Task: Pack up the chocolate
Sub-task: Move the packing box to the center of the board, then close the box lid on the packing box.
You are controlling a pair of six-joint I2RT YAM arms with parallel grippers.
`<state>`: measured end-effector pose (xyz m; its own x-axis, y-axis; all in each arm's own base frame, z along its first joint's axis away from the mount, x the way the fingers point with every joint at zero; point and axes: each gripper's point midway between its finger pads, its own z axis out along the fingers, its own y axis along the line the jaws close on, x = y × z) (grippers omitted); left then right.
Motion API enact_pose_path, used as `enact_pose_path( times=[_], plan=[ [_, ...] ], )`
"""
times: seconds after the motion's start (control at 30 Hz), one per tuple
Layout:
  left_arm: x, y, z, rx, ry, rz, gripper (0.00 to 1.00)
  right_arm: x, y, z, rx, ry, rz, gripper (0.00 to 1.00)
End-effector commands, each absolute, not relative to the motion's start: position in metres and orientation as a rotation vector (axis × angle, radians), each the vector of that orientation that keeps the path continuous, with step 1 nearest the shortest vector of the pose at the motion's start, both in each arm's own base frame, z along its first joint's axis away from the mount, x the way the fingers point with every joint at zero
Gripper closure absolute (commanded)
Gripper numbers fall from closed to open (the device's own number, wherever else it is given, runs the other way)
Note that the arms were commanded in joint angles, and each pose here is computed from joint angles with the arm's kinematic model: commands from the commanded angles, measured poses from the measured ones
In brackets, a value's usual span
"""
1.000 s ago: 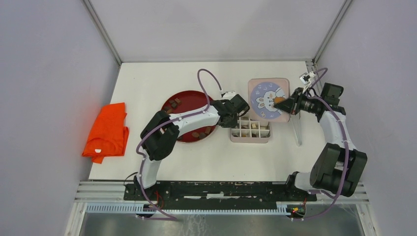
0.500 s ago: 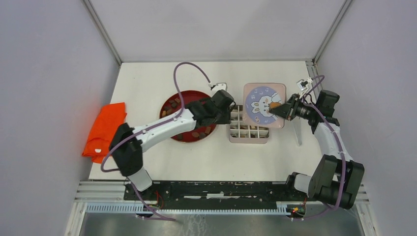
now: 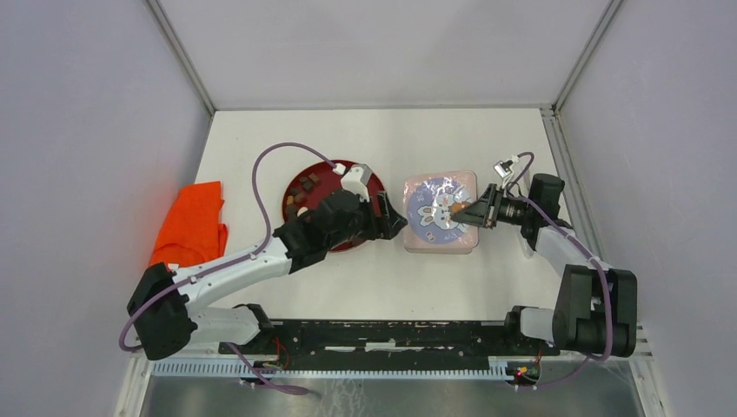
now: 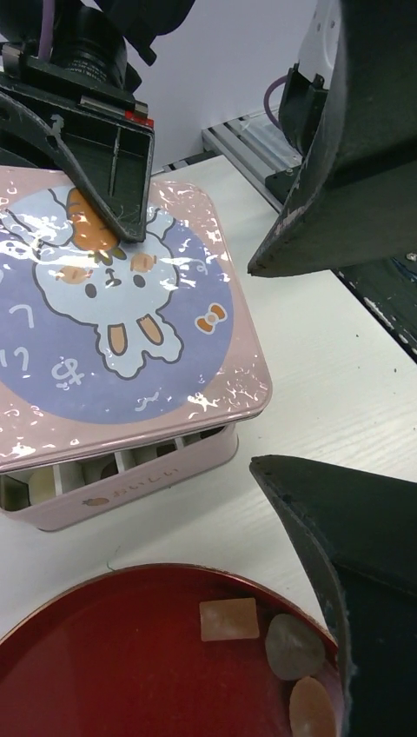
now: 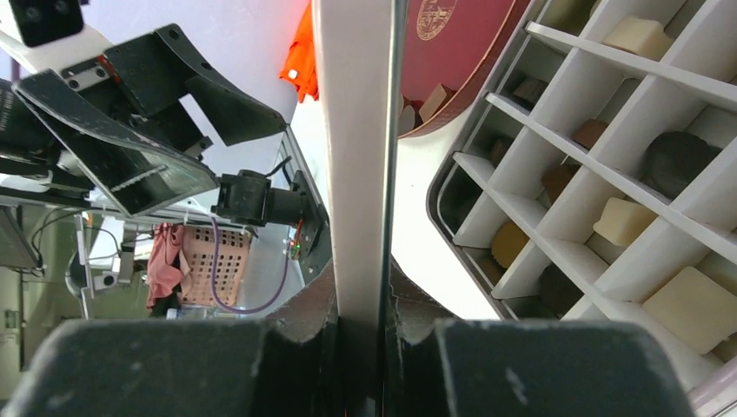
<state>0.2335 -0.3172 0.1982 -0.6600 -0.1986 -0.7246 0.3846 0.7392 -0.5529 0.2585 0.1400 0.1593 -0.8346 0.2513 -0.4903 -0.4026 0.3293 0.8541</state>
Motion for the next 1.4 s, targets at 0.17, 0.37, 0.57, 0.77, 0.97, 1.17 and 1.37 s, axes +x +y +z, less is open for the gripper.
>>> enact_pose_path(
  times=[0.17,0.37,0.57,0.77,0.97,1.17,1.37],
  plan=[
    [0.26,-0.332,0.186,0.099,2.088,-1.003,0.2,0.274,0.141,0.161,-0.077,2.035,1.606,1.0],
    [0.274,-0.328,0.167,0.079,2.136,-0.976,0.22,0.276,0.141,0.154,-0.055,2.053,1.62,1.0],
    [0.278,-0.339,0.151,0.115,2.18,-1.001,0.25,0.279,0.14,0.145,-0.031,2.076,1.622,0.98],
    [0.284,-0.35,0.141,0.142,2.204,-1.008,0.26,0.281,0.138,0.136,-0.044,2.103,1.602,0.96],
    [0.286,-0.358,0.131,0.159,2.233,-1.014,0.26,0.289,0.13,0.132,-0.025,2.111,1.547,0.95],
    [0.288,-0.361,0.115,0.163,2.274,-1.001,0.3,0.291,0.127,0.125,-0.021,2.134,1.534,0.91],
    [0.29,-0.367,0.106,0.187,2.305,-1.0,0.31,0.295,0.123,0.119,-0.05,2.156,1.483,0.87]
  ],
)
